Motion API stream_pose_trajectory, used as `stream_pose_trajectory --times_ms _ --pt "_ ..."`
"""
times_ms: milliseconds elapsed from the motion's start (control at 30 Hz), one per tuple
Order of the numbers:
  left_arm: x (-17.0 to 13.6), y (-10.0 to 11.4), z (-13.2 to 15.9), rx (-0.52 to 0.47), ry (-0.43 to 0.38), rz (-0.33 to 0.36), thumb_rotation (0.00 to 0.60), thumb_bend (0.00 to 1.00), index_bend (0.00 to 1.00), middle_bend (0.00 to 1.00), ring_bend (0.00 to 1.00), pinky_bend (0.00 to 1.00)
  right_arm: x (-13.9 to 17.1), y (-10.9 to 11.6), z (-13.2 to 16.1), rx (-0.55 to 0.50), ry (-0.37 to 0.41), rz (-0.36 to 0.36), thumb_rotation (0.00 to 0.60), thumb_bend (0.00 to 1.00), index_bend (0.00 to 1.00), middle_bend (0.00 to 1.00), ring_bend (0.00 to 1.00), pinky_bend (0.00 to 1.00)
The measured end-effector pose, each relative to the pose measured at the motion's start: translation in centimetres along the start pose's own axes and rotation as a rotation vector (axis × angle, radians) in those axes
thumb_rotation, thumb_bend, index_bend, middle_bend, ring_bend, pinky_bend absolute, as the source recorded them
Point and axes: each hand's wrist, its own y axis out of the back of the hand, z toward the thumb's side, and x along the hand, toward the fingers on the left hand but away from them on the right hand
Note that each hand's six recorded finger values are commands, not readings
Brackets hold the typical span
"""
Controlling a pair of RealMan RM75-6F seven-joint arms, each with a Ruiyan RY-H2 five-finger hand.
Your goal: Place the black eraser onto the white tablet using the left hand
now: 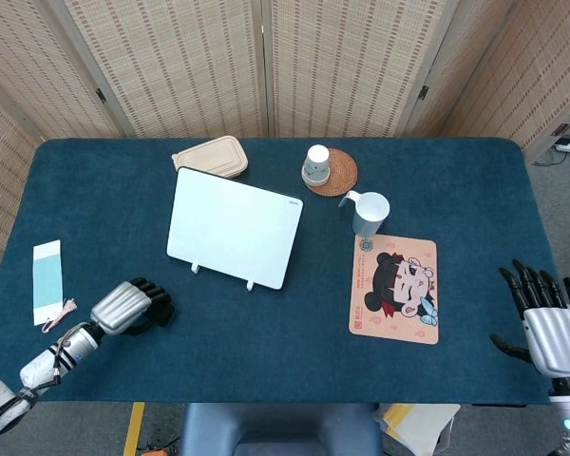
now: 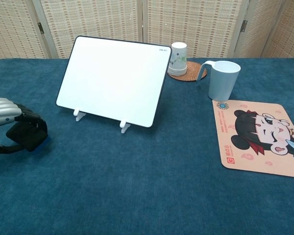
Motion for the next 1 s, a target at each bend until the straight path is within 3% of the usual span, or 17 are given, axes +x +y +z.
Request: stream_pose_trajectory --times_ms 200,433,533,767,1000 --pt "-0.2 2.0 0.2 -0.023 0.021 0.086 0.600 0.44 0.43 0.41 0.33 0.28 0.1 -0.1 0.2 -0.002 0.018 0.008 0.600 0.20 0.00 0.00 0.00 0.00" --pt "0.4 6.6 0.4 -0.111 0.103 0.324 0.600 0.44 0.40 0.41 0.31 0.26 0.4 0.1 0.3 -0.014 0.036 0.008 0.600 0.20 0.00 0.00 0.00 0.00" --pt "1.3 7.5 0.9 -0.122 0.122 0.382 0.600 0.44 0.39 0.41 0.30 0.26 0.5 0.3 0.3 -0.020 0.042 0.005 0.600 0.20 0.00 0.00 0.00 0.00" --pt "3.9 8.5 2.4 -0.154 0.134 0.475 0.600 0.44 0.39 0.41 0.29 0.25 0.7 0.6 -0.1 -0.034 0.040 -0.001 0.600 0.20 0.00 0.00 0.00 0.00" --pt "7.2 10.6 5.1 -0.153 0.097 0.561 0.600 0.44 0.39 0.41 0.29 0.25 0.4 0.6 -0.4 -0.044 0.035 0.010 0.600 0.20 0.00 0.00 0.00 0.00"
